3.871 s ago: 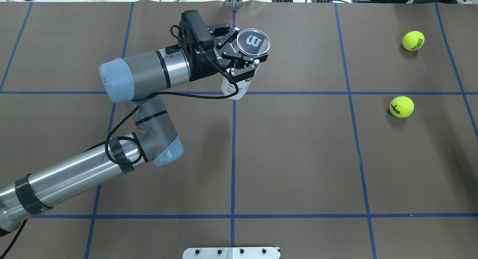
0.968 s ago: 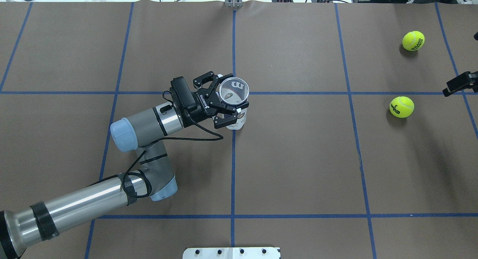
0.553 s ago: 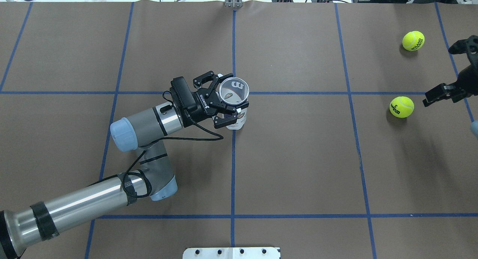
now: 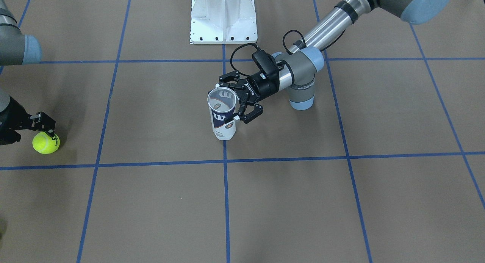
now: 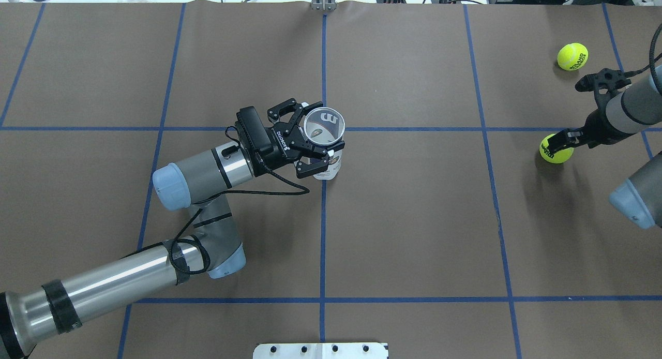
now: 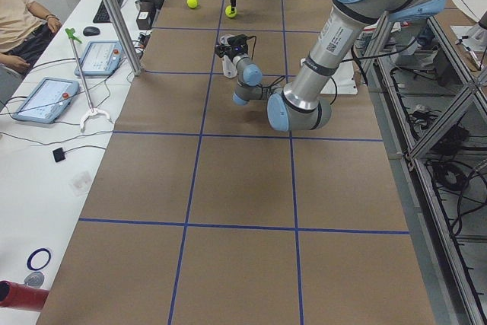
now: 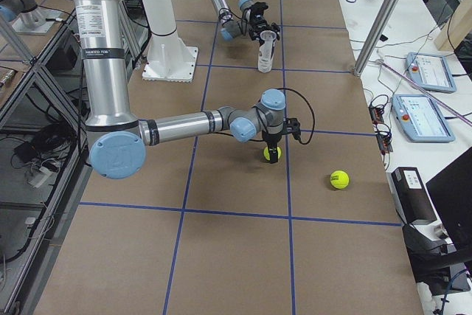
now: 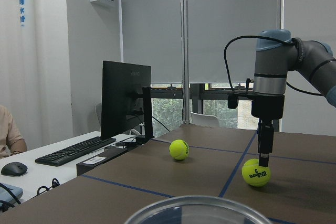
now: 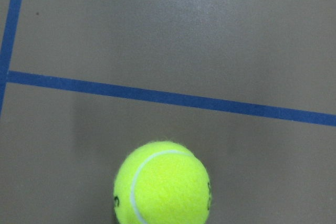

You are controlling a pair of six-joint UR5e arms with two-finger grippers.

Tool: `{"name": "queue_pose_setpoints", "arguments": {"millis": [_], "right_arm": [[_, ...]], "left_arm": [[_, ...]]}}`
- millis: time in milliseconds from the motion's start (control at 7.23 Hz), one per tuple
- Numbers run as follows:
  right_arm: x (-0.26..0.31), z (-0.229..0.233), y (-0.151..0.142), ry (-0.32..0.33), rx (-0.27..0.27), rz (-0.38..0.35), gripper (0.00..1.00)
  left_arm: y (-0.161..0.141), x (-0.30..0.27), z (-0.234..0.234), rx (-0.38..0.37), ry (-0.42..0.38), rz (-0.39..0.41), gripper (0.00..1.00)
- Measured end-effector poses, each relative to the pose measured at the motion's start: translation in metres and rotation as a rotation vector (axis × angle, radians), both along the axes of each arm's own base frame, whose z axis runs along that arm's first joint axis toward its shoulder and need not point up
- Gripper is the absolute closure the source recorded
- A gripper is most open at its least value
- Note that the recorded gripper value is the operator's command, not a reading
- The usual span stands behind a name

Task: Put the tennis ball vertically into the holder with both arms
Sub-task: 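Lower the right gripper onto the nearer tennis ball and grasp it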

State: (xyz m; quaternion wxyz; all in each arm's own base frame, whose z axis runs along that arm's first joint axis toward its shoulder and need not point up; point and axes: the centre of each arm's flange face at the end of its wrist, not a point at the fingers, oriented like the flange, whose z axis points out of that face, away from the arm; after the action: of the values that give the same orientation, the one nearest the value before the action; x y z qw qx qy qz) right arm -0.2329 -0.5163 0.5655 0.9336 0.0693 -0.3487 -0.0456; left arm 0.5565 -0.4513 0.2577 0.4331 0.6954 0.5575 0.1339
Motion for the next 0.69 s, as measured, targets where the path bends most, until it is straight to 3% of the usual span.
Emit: {"name": "queue_pose_setpoints", "arguments": {"millis": [276,415,553,691], "right_arm": [[-0.015,0.002,-0.009,0.005,0.01,-0.005,0.01],[-0.021,0.003,-0.008,0.007,0.01,-0.012,0.08],[-0.024,0.003,-0.007,0.008,0.01,-0.017,0.56],[-0.026,0.004,-0.005,0.007,0.008,-0.021,0.84]], "left_arm": [[0.0,0.0,0.0,0.0,0.0,0.0,0.01],[0.0,0.0,0.0,0.0,0.0,0.0,0.01],[0.0,0.0,0.0,0.0,0.0,0.0,0.01],[0.0,0.0,0.0,0.0,0.0,0.0,0.01]]}}
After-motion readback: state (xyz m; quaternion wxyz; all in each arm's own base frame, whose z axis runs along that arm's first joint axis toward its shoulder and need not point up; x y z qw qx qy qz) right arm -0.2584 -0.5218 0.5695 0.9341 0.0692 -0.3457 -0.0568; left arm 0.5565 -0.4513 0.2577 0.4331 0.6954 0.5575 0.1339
